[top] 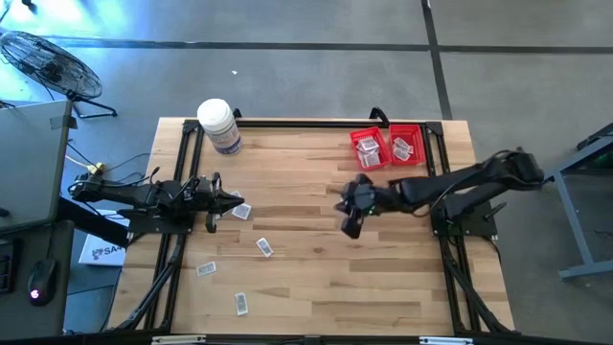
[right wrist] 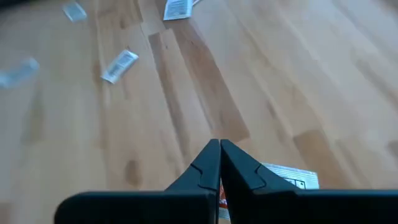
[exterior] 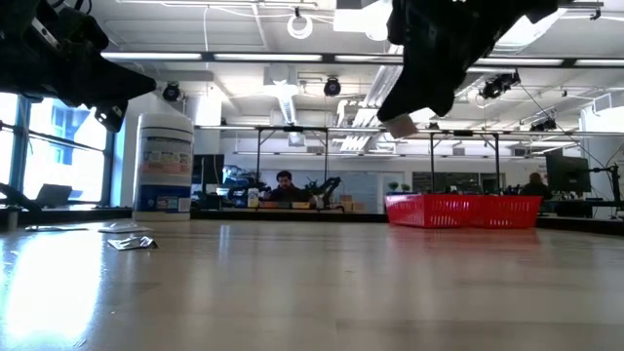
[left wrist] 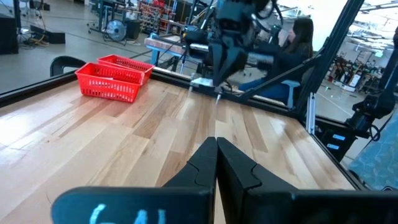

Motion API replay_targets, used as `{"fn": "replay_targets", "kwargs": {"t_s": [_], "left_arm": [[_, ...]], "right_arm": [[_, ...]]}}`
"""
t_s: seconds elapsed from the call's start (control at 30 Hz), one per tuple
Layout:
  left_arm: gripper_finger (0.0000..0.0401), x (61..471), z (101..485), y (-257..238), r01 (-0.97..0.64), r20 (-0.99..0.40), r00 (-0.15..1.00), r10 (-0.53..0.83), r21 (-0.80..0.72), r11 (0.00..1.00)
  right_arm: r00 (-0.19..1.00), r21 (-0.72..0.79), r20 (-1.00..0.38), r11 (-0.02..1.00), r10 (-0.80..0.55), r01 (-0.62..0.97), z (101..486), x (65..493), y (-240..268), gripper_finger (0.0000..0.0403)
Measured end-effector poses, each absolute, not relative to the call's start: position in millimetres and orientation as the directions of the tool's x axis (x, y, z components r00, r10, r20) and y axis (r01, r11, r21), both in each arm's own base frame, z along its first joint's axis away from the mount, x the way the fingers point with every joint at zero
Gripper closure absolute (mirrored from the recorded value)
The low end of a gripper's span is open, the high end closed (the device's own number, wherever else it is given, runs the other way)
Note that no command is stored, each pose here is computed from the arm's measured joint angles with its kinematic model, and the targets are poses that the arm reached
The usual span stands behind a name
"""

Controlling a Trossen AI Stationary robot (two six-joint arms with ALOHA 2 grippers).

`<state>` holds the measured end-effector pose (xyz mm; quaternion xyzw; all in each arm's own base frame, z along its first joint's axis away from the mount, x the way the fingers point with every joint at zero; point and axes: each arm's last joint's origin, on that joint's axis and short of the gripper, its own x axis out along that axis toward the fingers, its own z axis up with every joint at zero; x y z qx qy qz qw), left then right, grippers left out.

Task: Pick & Place First Aid Supplies
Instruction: Put the ointment pack into the right red bin

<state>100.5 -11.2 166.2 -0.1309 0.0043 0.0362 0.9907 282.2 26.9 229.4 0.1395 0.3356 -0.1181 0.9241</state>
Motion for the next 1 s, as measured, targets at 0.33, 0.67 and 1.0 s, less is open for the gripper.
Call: {"fn": "replay_targets", "kwargs": {"t_s": [0.33, 0.67, 1.0], "left_arm": [[0.0400, 100.5, 166.2, -11.2, -0.073, -0.018, 0.997, 0.071, -0.259, 0.963], [0.0400, 100.5, 166.2, -11.2, -0.073, -0.018, 0.997, 0.071, -0.259, 0.963], [0.0400, 100.5, 166.2, -11.2, -0.073, -0.018, 0.997, 0.071, -0.259, 0.963]], "right_arm": [[0.712, 0.252, -0.679, 0.854, -0.179, 0.455, 250.8, 255.1, -11.1, 0.0402], [0.407, 0.020, -0.721, 0.569, -0.561, 0.822, 237.3, 217.2, -103.9, 0.0402], [0.186, -0.012, -0.712, 0.277, -0.677, 0.961, 190.6, 157.8, -165.9, 0.0403]]}}
